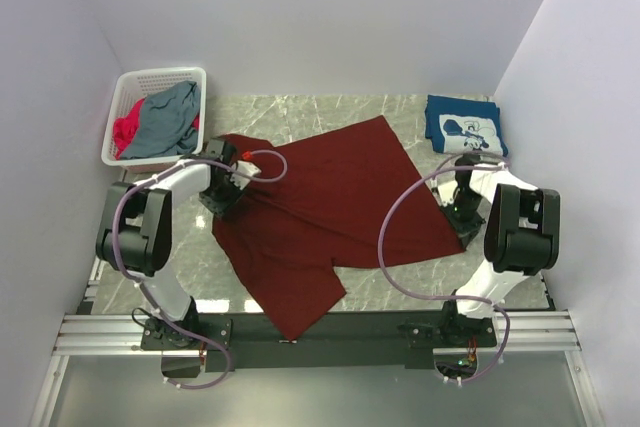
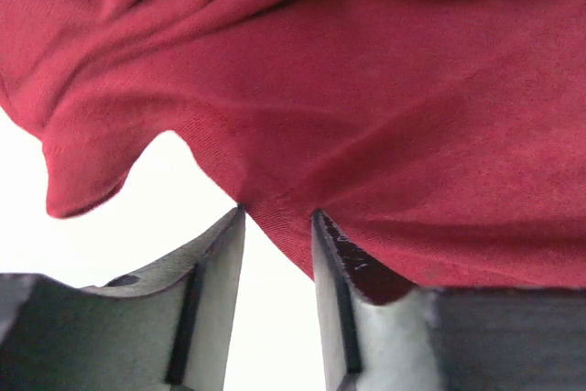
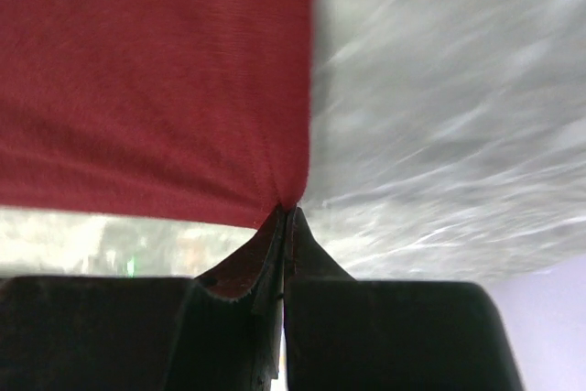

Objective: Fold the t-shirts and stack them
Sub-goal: Flatten the tshirt out

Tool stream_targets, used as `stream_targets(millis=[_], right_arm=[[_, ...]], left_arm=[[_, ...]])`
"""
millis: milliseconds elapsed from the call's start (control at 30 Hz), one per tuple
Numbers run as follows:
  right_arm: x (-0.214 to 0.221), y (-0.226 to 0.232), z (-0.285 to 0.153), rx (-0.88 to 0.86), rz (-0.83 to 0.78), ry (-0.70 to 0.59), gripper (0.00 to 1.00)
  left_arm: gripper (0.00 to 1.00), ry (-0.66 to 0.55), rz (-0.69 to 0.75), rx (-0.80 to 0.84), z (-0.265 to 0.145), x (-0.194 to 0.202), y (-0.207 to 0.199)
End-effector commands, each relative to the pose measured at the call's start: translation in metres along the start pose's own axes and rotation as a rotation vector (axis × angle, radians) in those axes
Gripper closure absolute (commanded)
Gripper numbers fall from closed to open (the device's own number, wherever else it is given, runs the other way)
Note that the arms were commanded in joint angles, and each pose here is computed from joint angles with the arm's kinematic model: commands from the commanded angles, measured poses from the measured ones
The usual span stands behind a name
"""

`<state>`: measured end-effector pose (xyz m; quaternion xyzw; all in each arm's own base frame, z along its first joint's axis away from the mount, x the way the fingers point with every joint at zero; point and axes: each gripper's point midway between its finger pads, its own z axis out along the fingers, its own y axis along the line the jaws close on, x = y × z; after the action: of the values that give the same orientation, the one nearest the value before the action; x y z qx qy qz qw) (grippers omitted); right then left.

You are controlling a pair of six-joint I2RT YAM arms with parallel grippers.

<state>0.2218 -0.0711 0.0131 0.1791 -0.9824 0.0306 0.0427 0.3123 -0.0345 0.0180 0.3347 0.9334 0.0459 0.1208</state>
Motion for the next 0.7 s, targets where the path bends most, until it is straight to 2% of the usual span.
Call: stream_targets(millis=[0,33,67,100,133,167,267,300,333,400,433,500,667], right_arm=[[0.022,0.01,-0.005,-0.042,-0.092,0.043,1.0],[0.024,0.017,-0.012,-0.081,-0.097,0.039,0.86],[0.02,0.02,-0.017,-0.107,-0.102,0.023,0.77],[0.008,0.016,-0.029,-0.107,-0.098,-0.022,0.68],[0.002,0.022,-0.038,-0.146,-0.091,-0.051,0.6],[-0.016,0.017,-0.055,-0.146,-0.092,-0.112,0.58],[-0.04,0.022,-0.076,-0.211,-0.068,-0.178,0.57],[-0.056,0.018,-0.09,-0.206,-0.06,-0.223,0.57],[-0.064,0.02,-0.09,-0.221,-0.06,-0.217,0.59],[-0.088,0.022,-0.106,-0.248,-0.043,-0.273,0.61],[-0.096,0.023,-0.102,-0.271,-0.035,-0.262,0.63],[-0.112,0.031,-0.109,-0.308,-0.023,-0.283,0.65],[-0.124,0.039,-0.098,-0.338,0.003,-0.277,0.67]], left_arm=[[0.57,-0.039,-0.009,0.014,0.003,-0.007,0.018],[0.54,-0.091,-0.019,0.049,-0.009,-0.018,0.019],[0.47,-0.13,-0.006,0.103,-0.031,-0.02,0.009],[0.44,-0.194,0.037,0.18,-0.044,-0.028,-0.006],[0.42,-0.23,0.076,0.216,-0.057,-0.033,-0.02],[0.42,-0.276,0.12,0.225,-0.08,-0.034,-0.031],[0.44,-0.374,0.276,0.288,-0.113,-0.034,-0.084],[0.44,-0.393,0.315,0.299,-0.117,-0.034,-0.099],[0.44,-0.401,0.392,0.311,-0.119,-0.028,-0.125],[0.46,-0.41,0.426,0.33,-0.118,-0.025,-0.149],[0.47,-0.389,0.487,0.363,-0.114,-0.017,-0.172],[0.47,-0.36,0.539,0.387,-0.108,-0.009,-0.191],[0.37,-0.301,0.707,0.481,-0.099,0.014,-0.241]])
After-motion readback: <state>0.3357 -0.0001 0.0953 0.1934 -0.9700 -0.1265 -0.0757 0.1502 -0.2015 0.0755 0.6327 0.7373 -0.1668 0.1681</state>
